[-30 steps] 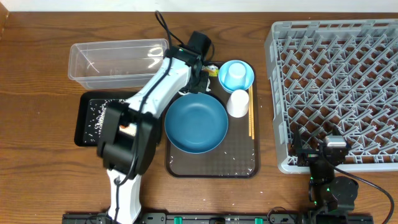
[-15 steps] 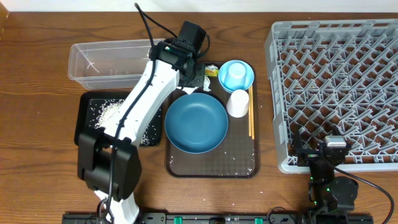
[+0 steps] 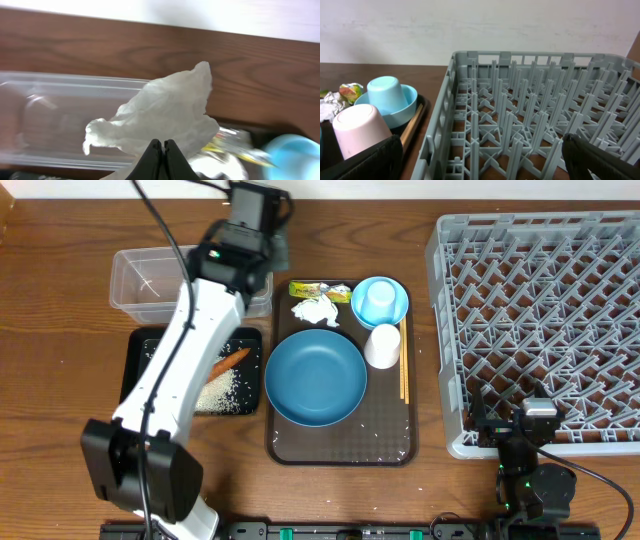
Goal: Sort waste into correct bins and load items into the dishwasher rack
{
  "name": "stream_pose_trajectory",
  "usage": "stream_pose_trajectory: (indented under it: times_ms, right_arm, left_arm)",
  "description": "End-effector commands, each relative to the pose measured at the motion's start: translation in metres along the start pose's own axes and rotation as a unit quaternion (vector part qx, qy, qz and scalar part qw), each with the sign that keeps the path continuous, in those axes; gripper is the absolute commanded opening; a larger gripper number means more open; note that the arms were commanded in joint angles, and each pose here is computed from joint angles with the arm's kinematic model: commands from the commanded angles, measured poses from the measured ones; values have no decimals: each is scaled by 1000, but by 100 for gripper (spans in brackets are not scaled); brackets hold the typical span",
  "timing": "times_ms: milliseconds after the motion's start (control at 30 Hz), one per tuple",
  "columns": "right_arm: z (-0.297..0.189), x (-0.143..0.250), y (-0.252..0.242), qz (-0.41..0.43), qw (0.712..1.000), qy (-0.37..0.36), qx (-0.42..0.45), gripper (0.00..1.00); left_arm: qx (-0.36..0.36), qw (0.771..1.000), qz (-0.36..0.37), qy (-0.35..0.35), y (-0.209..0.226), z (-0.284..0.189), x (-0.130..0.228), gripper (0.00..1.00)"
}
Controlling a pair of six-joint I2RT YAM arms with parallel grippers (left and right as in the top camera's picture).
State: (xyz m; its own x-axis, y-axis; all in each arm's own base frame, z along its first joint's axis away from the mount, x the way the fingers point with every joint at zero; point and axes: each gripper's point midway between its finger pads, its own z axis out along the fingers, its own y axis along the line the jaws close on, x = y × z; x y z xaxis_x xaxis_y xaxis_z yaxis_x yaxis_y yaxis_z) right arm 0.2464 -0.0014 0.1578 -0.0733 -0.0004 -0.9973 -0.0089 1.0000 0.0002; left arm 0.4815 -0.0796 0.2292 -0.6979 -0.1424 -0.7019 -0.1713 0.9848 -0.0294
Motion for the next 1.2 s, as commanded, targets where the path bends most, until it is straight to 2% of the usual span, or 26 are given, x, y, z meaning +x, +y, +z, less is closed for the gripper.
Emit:
stream_pose_trajectory:
  times_ms: [0,67,100,167,200,267,400,500,700,767,1033,1167]
  right_arm:
    - [0,1,-1,9,1000,0,3,99]
    - [0,1,-1,9,1000,0,3,99]
    - [0,1,-1,9,1000,0,3,99]
    - [0,1,-1,9,1000,0,3,99]
    - [0,1,-1,9,1000,0,3,99]
    - [0,1,-1,9,1000,0,3,99]
    - [0,1,-1,9,1000,0,3,99]
    - [0,1,-1,9,1000,0,3,99]
    - [0,1,-1,9,1000,0,3,99]
    - [0,1,-1,9,1000,0,3,99]
    - [0,1,-1,9,1000,0,3,99]
    - [0,1,-1,9,1000,0,3,99]
  left_arm:
    - [-51,998,-27,11,34,26,2,7]
    - [-63,997,-34,20,46,36,4,16]
    - [-68,997,-37,23,51,39,5,27]
    - [-75,996,-42,28,60,44,7,55]
    - [-77,996,-43,28,62,45,7,62]
    - [-78,996,-45,27,64,44,6,70]
    - [-66,997,-42,26,58,28,4,73]
    - [-18,999,-38,27,37,7,3,73]
    - [153,985,-18,78,-37,-32,24,73]
    - [181,978,-6,101,-56,-34,39,73]
    - [195,961,107,167,-99,-4,100,73]
    - [185,956,114,195,-101,17,119,72]
